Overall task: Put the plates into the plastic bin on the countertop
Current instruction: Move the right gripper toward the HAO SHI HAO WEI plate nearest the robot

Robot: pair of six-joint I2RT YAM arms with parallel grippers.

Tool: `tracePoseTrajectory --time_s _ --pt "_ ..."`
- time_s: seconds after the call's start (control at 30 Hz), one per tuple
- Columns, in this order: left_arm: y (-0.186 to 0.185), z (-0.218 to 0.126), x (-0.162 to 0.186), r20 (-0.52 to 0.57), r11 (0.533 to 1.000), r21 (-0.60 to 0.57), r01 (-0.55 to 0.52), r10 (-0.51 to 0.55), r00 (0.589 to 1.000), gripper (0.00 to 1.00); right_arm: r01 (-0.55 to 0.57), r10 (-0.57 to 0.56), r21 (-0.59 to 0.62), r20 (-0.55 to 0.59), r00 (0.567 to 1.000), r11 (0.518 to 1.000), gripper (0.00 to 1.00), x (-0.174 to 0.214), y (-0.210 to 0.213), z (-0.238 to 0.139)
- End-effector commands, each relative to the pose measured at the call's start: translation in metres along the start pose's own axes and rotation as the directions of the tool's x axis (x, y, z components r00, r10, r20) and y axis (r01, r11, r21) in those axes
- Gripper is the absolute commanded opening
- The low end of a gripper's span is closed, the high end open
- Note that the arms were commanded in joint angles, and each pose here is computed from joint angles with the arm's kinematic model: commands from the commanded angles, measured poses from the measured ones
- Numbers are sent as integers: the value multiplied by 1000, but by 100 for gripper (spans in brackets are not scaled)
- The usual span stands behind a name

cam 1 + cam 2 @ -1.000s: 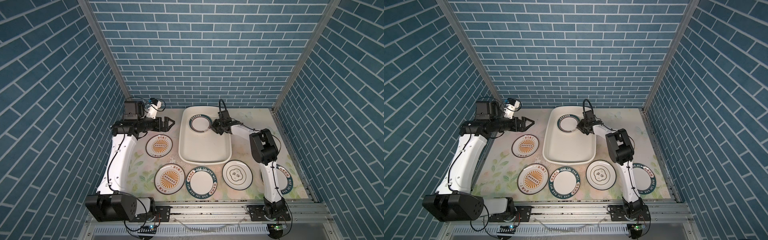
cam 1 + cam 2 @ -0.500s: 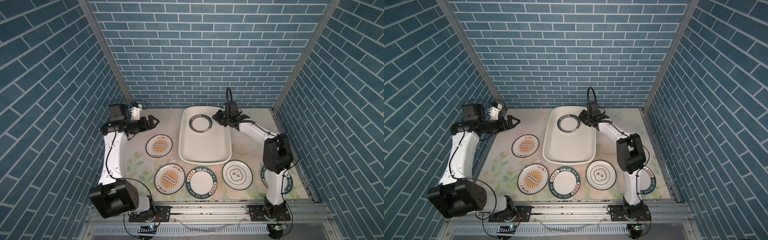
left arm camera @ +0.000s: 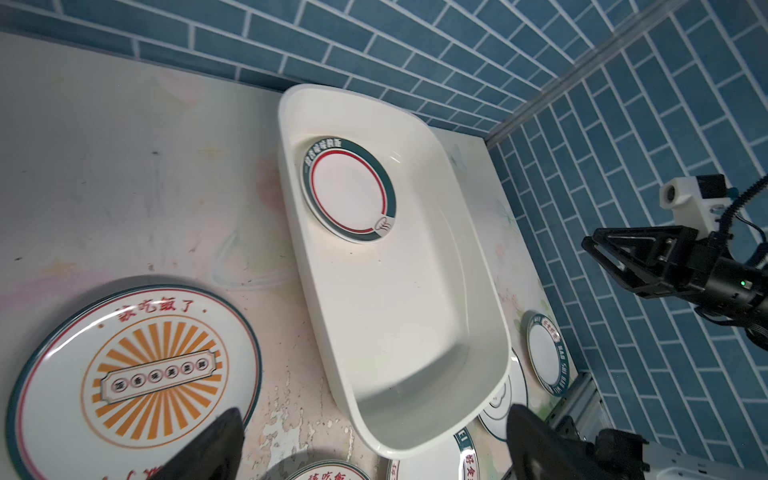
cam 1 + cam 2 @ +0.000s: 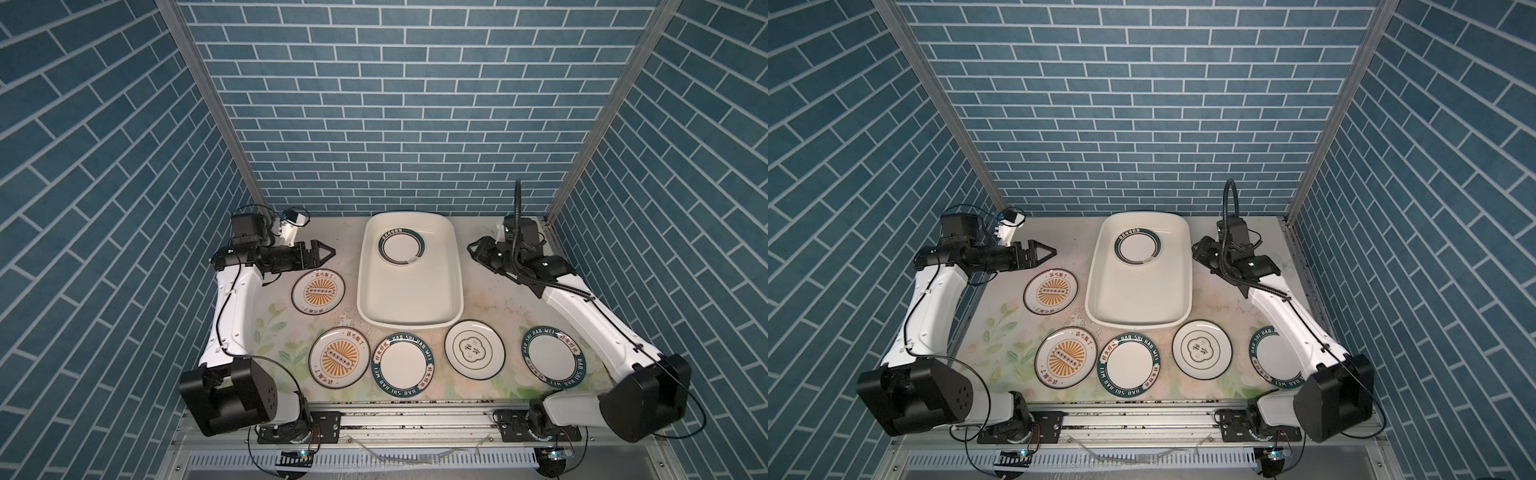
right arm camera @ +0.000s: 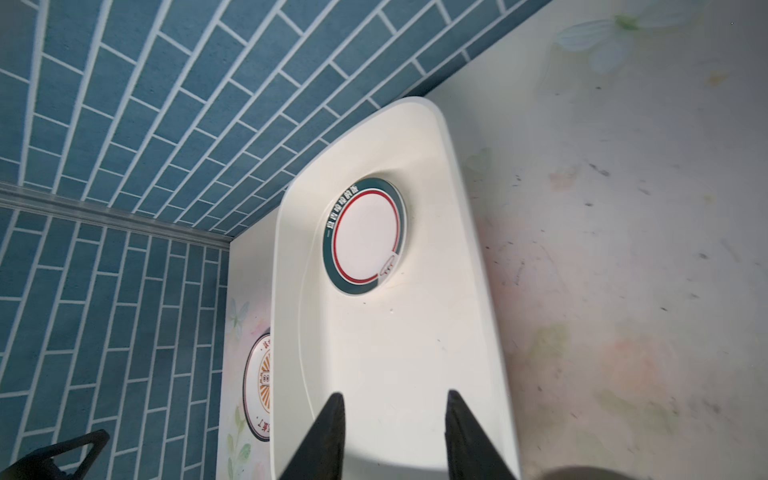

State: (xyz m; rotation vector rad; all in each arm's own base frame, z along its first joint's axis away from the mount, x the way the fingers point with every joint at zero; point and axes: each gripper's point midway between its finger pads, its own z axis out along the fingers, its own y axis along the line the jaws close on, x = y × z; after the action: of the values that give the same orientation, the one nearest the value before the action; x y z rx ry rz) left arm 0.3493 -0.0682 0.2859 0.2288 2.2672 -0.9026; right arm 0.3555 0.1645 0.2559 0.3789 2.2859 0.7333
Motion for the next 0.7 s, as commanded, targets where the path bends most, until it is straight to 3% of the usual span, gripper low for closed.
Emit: tracePoseTrajectory --time_s 0.0,0.07,0.2,0.3,0.33,0.4,0.53,0.63,0.67 --pt "-31 8 0 -26 991 81 -107 110 994 100 -51 69 228 -70 995 972 42 37 -66 -16" --pt "-38 16 -1 -39 988 94 -123 127 991 100 -106 124 327 -36 992 939 44 46 -98 -27" --pt "-48 28 0 -70 983 127 -132 142 987 100 -285 257 485 126 958 827 50 62 -163 -52" --pt "-54 33 2 -85 980 141 -138 151 985 99 -404 290 558 285 914 725 65 67 -200 -79" --pt "-55 35 3 -92 980 143 -141 155 984 100 -429 291 570 321 901 701 66 69 -210 -86" --pt "-56 36 4 -99 979 142 -143 158 982 100 -467 294 589 369 882 660 77 72 -225 -97" --pt "-58 38 3 -100 981 144 -130 145 984 100 -485 319 625 367 874 612 81 77 -245 -102" --pt "-59 39 3 -99 981 147 -128 144 985 99 -459 332 645 318 888 611 81 78 -252 -98" --pt "-59 40 3 -97 981 147 -129 144 985 100 -441 328 634 295 897 635 80 77 -251 -93"
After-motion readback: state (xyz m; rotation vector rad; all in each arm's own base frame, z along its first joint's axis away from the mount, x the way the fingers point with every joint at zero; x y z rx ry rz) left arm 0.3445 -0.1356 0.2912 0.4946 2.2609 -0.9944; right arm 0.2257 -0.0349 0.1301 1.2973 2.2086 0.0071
